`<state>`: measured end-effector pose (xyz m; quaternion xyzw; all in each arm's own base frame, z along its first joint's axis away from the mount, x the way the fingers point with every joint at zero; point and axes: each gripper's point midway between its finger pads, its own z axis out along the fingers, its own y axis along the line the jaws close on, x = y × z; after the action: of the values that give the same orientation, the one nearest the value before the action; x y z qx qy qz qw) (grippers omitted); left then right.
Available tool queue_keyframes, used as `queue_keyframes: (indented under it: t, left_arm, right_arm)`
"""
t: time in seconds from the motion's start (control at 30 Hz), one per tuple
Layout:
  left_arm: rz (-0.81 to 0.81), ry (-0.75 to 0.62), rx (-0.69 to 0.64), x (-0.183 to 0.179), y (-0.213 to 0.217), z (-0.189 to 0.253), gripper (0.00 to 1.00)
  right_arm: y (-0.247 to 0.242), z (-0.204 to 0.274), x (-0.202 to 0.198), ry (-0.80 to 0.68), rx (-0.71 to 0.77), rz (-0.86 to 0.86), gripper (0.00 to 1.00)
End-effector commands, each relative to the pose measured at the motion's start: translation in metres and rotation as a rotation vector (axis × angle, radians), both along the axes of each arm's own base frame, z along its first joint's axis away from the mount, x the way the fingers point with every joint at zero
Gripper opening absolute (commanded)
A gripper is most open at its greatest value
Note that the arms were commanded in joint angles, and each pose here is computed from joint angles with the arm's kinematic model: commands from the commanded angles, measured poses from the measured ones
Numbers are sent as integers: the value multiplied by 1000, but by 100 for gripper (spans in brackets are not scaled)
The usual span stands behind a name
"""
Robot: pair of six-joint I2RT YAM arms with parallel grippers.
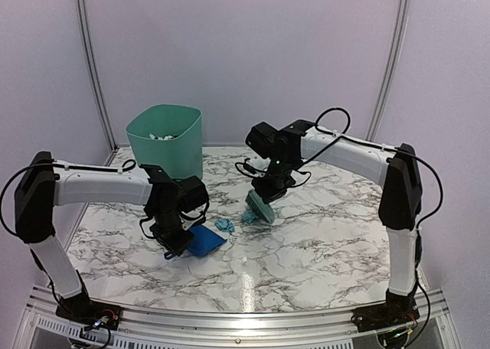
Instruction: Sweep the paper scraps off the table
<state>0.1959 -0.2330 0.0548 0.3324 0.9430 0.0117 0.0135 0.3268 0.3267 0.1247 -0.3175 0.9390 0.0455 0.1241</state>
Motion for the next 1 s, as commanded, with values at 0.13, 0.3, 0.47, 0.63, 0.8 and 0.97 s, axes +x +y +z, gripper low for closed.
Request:
queue_keyframes:
  t: [0.13, 0.3, 0.47, 0.63, 0.8, 0.97]
  left_arm:
    - [-79, 25, 11, 9, -17, -10, 0]
    - [-103, 15, 8, 16, -24, -12, 0]
    - [-116, 5, -12, 20, -32, -14, 0]
    - [-116, -11, -31, 23, -35, -14, 0]
    - [-112, -43, -93, 24, -42, -8, 0]
    - [-113, -78, -212, 22, -55, 4, 0]
  right_arm:
    - [48, -7, -18, 43, 102, 123, 0]
    - [75, -10, -35, 64, 134, 208, 0]
    - [91, -11, -50, 84, 167, 276, 0]
    - [96, 1, -55, 72, 200, 317, 0]
    - [98, 23, -55, 43, 245, 313, 0]
    - [100, 43, -58, 28, 311, 285, 0]
